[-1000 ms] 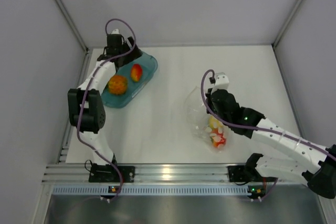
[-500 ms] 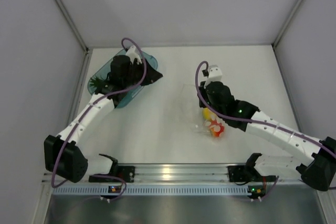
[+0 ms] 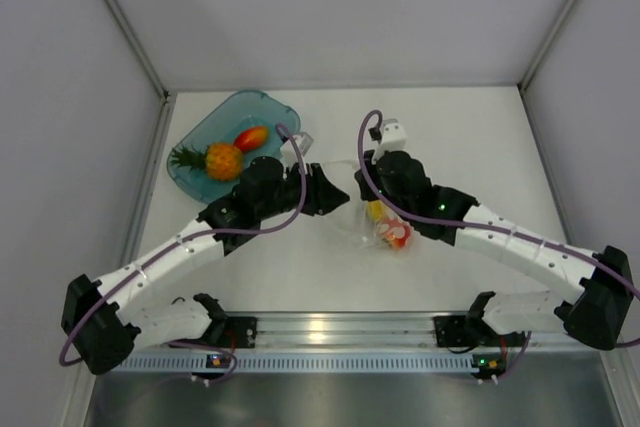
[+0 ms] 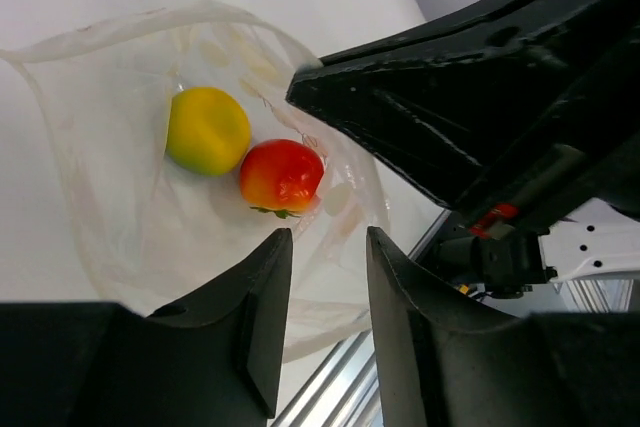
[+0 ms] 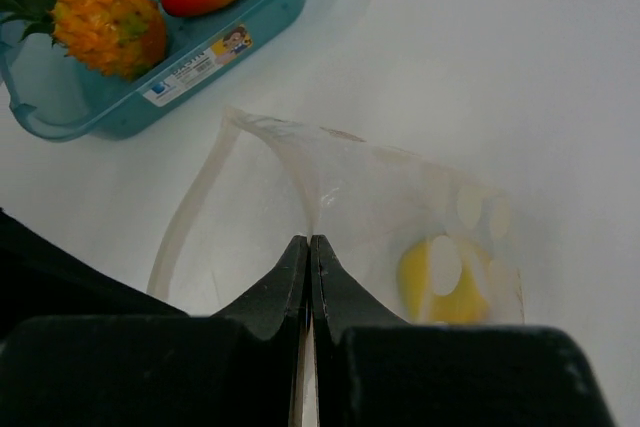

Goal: Open the zip-top bag and remove the fake food

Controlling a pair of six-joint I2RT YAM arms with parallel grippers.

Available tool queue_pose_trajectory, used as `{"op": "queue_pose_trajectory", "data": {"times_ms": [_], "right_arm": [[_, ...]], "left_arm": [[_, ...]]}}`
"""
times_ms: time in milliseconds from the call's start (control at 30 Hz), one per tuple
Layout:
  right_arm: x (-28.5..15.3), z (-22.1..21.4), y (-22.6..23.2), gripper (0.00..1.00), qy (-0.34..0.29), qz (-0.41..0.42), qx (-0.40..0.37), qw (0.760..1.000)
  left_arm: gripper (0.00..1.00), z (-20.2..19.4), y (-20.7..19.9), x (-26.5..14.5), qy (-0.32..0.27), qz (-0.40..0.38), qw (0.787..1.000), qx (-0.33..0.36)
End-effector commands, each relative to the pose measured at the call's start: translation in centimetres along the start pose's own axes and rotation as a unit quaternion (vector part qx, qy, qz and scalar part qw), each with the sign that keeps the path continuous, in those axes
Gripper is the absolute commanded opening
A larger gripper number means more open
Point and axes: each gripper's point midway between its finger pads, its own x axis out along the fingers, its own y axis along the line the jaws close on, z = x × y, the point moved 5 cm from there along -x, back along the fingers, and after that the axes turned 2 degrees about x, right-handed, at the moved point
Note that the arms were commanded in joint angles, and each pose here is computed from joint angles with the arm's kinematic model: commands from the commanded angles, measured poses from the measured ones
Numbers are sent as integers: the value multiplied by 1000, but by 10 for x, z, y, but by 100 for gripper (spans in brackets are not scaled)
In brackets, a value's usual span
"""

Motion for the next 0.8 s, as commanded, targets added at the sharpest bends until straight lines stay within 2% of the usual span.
{"op": "queue_pose_trajectory", "data": {"times_ms": [0,100,267,467,767], "right_arm": [[-9,35,25,0,-55,42,40,997],[-12,34,30,0,-57,52,48,996],[-19,39,33,0,-70,63,65,993],[-22,43,30,0,-72,53,65,994],[-32,47,22,0,-83,49,63,993]], "left_arm": [[40,4,-1,10,-41,-4,999,-2],[38,-2,1,20,-42,-8,999,-7],[35,-20,-3,37,-11,-41,999,15],[24,-46,-4,43,19,-90,994,60],[26,-97,5,38,113,-184,968,129]]}}
